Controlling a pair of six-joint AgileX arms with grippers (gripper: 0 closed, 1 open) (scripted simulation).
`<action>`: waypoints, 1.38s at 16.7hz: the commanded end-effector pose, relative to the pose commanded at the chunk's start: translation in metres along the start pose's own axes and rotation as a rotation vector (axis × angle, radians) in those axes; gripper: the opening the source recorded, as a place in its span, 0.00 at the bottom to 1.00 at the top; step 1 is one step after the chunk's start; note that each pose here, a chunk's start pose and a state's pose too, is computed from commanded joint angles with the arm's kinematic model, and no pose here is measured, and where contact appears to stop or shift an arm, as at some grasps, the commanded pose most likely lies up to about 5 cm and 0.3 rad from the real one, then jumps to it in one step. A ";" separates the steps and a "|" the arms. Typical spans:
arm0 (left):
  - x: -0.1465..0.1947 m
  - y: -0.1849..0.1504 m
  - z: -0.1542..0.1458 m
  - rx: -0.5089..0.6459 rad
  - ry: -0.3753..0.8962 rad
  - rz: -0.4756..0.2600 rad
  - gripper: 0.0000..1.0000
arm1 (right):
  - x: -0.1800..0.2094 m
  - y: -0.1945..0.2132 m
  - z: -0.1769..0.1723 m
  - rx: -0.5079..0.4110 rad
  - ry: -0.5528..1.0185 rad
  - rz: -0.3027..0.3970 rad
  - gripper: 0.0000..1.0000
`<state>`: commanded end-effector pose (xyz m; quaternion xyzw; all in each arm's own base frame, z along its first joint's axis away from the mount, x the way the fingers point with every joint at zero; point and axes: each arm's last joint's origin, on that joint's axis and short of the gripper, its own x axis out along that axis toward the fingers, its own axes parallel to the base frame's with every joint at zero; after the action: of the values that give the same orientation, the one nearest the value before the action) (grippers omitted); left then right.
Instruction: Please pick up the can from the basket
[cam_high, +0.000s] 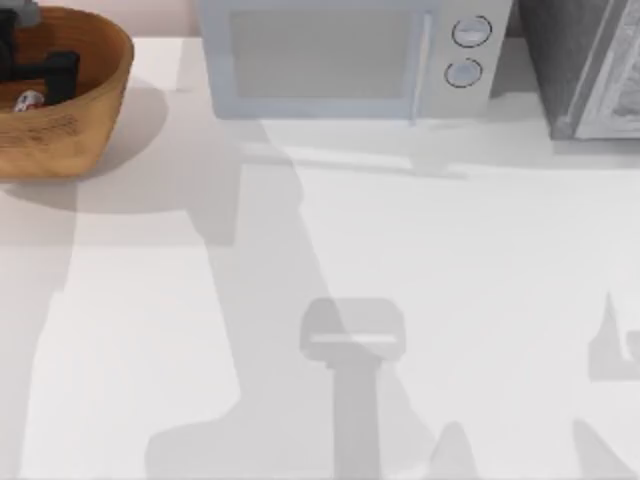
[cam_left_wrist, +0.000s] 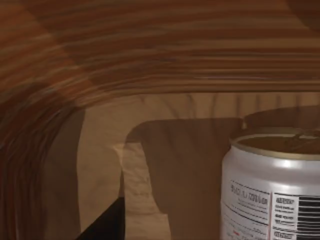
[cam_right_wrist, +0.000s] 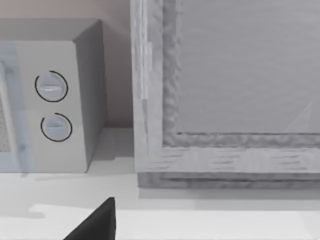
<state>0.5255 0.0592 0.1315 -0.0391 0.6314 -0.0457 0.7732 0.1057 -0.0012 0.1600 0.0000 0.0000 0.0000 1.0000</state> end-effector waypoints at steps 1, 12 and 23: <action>0.000 0.000 0.000 0.000 0.000 0.000 1.00 | 0.000 0.000 0.000 0.000 0.000 0.000 1.00; 0.000 0.000 0.000 0.000 0.000 0.000 0.17 | 0.000 0.000 0.000 0.000 0.000 0.000 1.00; -0.020 -0.002 0.001 0.000 -0.031 0.005 0.00 | 0.000 0.000 0.000 0.000 0.000 0.000 1.00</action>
<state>0.5223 0.0599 0.1515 -0.0382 0.6196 -0.0430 0.7828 0.1057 -0.0012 0.1600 0.0000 0.0000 0.0000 1.0000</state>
